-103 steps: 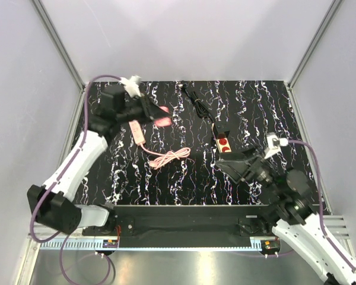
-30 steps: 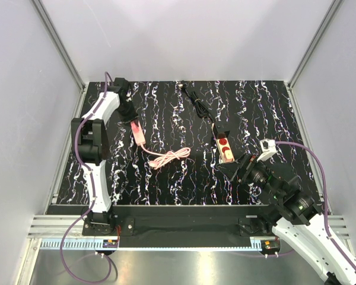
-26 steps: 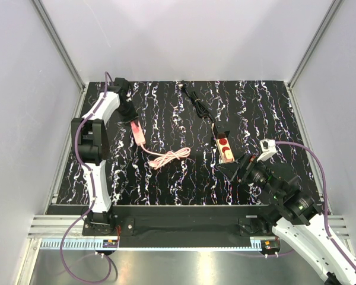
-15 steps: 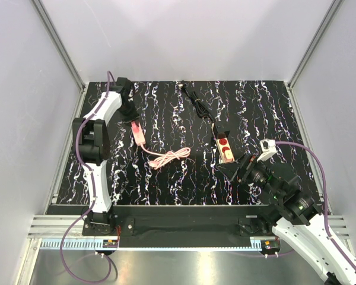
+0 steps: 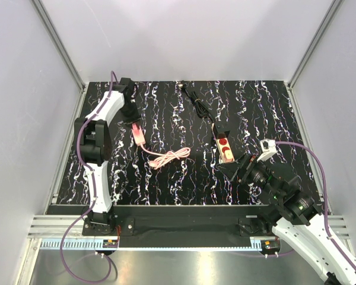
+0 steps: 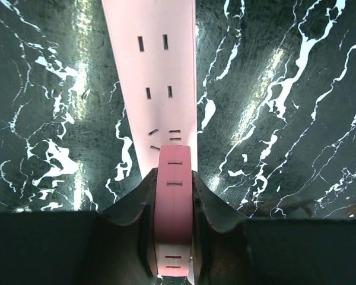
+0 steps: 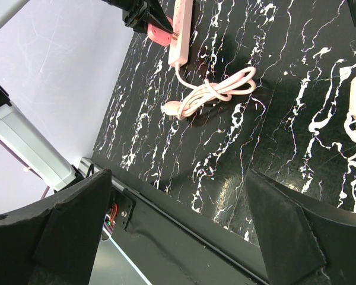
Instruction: Insert the plug
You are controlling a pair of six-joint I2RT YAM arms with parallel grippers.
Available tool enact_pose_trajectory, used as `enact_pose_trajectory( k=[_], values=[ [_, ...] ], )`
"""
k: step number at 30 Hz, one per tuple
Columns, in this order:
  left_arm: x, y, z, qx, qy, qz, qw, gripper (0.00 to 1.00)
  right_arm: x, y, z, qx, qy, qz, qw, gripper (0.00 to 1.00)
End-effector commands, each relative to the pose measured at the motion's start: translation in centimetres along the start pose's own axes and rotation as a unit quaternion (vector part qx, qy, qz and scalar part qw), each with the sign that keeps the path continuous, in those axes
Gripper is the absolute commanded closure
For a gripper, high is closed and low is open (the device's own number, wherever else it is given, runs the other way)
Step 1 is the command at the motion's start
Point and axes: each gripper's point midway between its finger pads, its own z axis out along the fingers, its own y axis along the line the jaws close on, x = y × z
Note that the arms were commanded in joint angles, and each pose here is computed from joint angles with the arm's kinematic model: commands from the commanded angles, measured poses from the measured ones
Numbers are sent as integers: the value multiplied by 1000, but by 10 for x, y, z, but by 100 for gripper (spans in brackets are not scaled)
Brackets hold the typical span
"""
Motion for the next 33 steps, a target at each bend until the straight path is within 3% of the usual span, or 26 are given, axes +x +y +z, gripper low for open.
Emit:
enact_pose_trajectory(
  k=[1, 11, 33],
  values=[
    [-19, 4, -6, -20, -32, 4, 999, 100, -9, 2, -3, 2, -18, -10, 1000, 0],
    [-30, -2, -2, -11, -36, 11, 999, 100, -12, 2, -3, 7, -20, -17, 1000, 0],
    [-11, -4, 2, -5, -9, 0, 1000, 100, -14, -4, 5, 29, -14, -30, 999, 0]
  ],
)
